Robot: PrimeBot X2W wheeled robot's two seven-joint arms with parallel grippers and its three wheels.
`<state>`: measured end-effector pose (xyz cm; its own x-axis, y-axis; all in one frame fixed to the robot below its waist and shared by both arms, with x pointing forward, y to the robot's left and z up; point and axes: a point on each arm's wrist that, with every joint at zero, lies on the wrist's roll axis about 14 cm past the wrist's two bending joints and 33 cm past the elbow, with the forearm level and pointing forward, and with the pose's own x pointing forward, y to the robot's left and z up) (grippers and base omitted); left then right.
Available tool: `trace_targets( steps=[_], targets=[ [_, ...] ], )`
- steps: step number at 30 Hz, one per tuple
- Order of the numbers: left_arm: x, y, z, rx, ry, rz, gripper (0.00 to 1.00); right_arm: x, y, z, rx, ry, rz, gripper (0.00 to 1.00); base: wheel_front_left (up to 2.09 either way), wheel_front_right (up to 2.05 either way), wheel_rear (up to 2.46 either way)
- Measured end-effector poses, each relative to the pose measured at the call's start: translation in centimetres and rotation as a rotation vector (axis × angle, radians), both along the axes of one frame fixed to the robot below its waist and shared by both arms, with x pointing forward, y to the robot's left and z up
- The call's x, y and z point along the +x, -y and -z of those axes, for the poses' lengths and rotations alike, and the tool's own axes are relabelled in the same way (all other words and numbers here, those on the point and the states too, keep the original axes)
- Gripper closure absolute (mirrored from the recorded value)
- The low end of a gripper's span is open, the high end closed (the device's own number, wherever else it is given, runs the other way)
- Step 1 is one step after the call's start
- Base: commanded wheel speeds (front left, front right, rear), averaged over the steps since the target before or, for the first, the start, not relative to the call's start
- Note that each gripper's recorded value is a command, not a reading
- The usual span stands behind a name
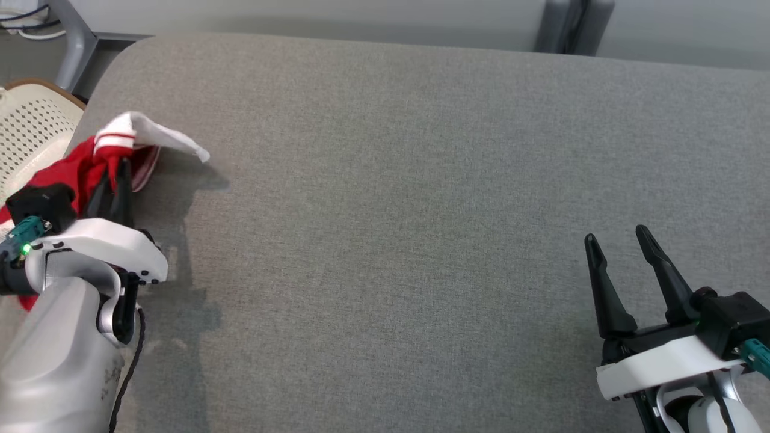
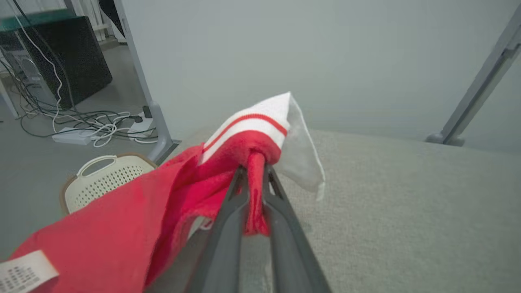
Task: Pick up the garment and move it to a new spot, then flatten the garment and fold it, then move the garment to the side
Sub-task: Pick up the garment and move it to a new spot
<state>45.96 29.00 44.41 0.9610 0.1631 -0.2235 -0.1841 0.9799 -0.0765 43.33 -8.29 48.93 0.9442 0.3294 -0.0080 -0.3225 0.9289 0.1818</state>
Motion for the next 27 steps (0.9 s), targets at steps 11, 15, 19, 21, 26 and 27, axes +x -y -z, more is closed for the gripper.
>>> trace_targets(
  steps=[11, 15, 19, 21, 26, 27],
  targets=[
    [-4.2, 3.4, -9.3, 0.055, 0.322, 0.055, 1.00, -2.4, 1.4, -2.9, -0.003, 0.067, 0.036, 0.00, 0.00, 0.00, 0.00],
    [-5.6, 6.8, -10.9, 0.025, 0.357, 0.129, 1.00, -3.3, 2.7, -3.6, -0.007, 0.084, 0.071, 0.00, 0.00, 0.00, 0.00],
    [-6.1, 10.9, -11.7, -0.015, 0.363, 0.231, 1.00, -4.1, 4.1, -4.1, -0.012, 0.093, 0.110, 0.00, 0.00, 0.00, 0.00],
    [-5.9, 13.0, -12.0, -0.035, 0.370, 0.287, 1.00, -4.4, 4.9, -4.3, -0.016, 0.097, 0.133, 0.00, 0.00, 0.00, 0.00],
    [-4.4, 19.1, -12.6, -0.082, 0.375, 0.465, 1.00, -5.0, 7.3, -4.5, -0.021, 0.102, 0.205, 0.00, 0.00, 0.00, 0.00],
    [-4.0, 20.4, -12.9, -0.087, 0.381, 0.504, 1.00, -5.2, 7.9, -4.6, -0.021, 0.106, 0.223, 0.00, 0.00, 0.00, 0.00]
  ],
)
